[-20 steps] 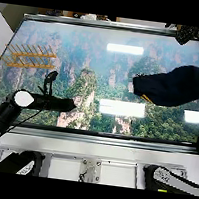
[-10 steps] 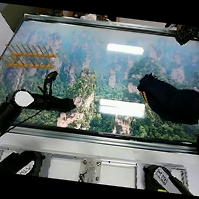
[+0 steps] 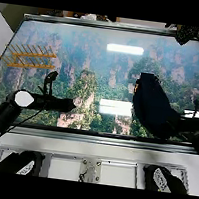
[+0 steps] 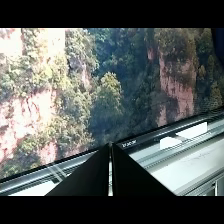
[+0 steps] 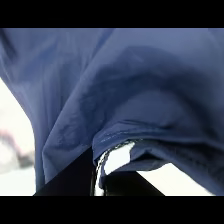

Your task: Fold the clothes and pants, and hang the long-sleeved shirts on hangers.

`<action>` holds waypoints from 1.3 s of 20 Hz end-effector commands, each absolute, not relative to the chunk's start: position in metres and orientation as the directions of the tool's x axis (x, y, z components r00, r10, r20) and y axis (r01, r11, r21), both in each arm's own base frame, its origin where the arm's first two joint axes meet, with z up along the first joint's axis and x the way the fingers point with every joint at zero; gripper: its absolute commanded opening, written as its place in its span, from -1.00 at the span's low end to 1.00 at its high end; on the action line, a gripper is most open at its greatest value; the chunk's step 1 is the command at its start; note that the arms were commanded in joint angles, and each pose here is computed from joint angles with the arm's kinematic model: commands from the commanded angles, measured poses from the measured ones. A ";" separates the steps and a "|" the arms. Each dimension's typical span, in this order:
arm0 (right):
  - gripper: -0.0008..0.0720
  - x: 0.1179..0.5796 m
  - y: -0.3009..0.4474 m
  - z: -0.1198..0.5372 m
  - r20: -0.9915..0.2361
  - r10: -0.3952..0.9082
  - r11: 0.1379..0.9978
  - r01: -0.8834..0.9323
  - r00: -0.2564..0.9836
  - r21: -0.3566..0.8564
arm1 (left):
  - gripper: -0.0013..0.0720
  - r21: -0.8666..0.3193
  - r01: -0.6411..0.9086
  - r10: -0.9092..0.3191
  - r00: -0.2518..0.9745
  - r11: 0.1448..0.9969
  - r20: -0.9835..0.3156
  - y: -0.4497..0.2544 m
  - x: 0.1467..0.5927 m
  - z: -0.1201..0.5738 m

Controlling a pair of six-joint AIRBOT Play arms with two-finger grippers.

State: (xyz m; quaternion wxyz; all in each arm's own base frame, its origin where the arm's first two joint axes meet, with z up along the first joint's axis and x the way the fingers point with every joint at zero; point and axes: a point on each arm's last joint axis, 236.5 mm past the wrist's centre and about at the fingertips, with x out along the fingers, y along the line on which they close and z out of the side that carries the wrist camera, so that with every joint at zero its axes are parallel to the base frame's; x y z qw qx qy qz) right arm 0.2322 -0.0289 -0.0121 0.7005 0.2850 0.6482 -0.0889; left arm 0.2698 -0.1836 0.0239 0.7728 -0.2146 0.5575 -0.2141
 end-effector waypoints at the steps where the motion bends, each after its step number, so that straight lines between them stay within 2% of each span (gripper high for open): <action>1: -0.95 0.210 0.009 -0.021 -0.955 0.294 0.870 0.404 0.035 0.283 | -0.90 -0.570 0.092 -0.570 0.286 0.816 -0.770 -0.184 0.269 0.024; 2: -0.85 0.209 0.014 -0.021 -0.956 0.292 0.882 0.379 0.026 0.280 | -0.90 -0.570 0.092 -0.570 0.286 0.816 -0.770 -0.184 0.269 0.024; 3: -0.17 0.209 0.018 -0.021 -0.956 0.293 0.888 0.364 0.021 0.280 | -0.90 -0.570 0.092 -0.570 0.286 0.816 -0.770 -0.184 0.269 0.024; 4: 0.68 0.209 0.019 -0.020 -0.956 0.293 0.890 0.358 0.019 0.280 | -0.90 -0.570 0.092 -0.570 0.286 0.816 -0.770 -0.184 0.269 0.024; 5: 0.90 0.207 0.018 -0.019 -0.956 0.292 0.891 0.359 0.017 0.278 | -0.90 -0.570 0.092 -0.570 0.286 0.816 -0.770 -0.184 0.269 0.024; 8: 0.90 0.206 -0.018 0.007 -0.988 0.150 0.926 0.344 0.036 0.153 | -0.90 -0.570 0.092 -0.570 0.281 0.816 -0.772 -0.184 0.268 0.023; 10: 0.90 0.216 -0.045 0.047 -0.991 0.023 0.942 0.329 0.133 0.067 | -0.90 -0.570 0.091 -0.571 0.271 0.816 -0.775 -0.184 0.266 0.023; 12: 0.90 0.233 -0.039 0.091 -0.954 0.018 0.946 0.304 0.300 0.113 | -0.90 -0.571 0.091 -0.572 0.269 0.816 -0.775 -0.184 0.265 0.023; 13: 0.90 0.243 -0.021 0.109 -0.919 0.076 0.947 0.262 0.386 0.188 | -0.90 -0.571 0.091 -0.572 0.272 0.816 -0.774 -0.184 0.266 0.023; 15: 0.89 0.252 0.031 0.135 -0.839 0.250 0.938 0.094 0.483 0.334 | -0.90 -0.571 0.091 -0.572 0.270 0.816 -0.774 -0.184 0.266 0.023; 16: 0.74 0.252 0.055 0.143 -0.807 0.330 0.924 0.006 0.489 0.382 | -0.90 -0.572 0.090 -0.573 0.268 0.815 -0.774 -0.184 0.265 0.023; 18: 0.08 0.244 0.096 0.152 -0.772 0.445 0.890 -0.128 0.454 0.438 | -0.90 -0.573 0.090 -0.573 0.269 0.815 -0.774 -0.184 0.265 0.023; 20: -0.30 0.236 0.119 0.153 -0.768 0.485 0.874 -0.219 0.418 0.434 | -0.90 -0.573 0.090 -0.573 0.269 0.815 -0.774 -0.184 0.265 0.023; 22: -0.96 0.232 0.133 0.155 -0.760 0.511 0.859 -0.272 0.403 0.433 | -0.90 -0.573 0.090 -0.573 0.269 0.815 -0.774 -0.184 0.265 0.023; 26: -0.96 0.229 0.137 0.155 -0.759 0.518 0.854 -0.287 0.394 0.434 | -0.90 -0.573 0.090 -0.573 0.269 0.815 -0.774 -0.184 0.266 0.023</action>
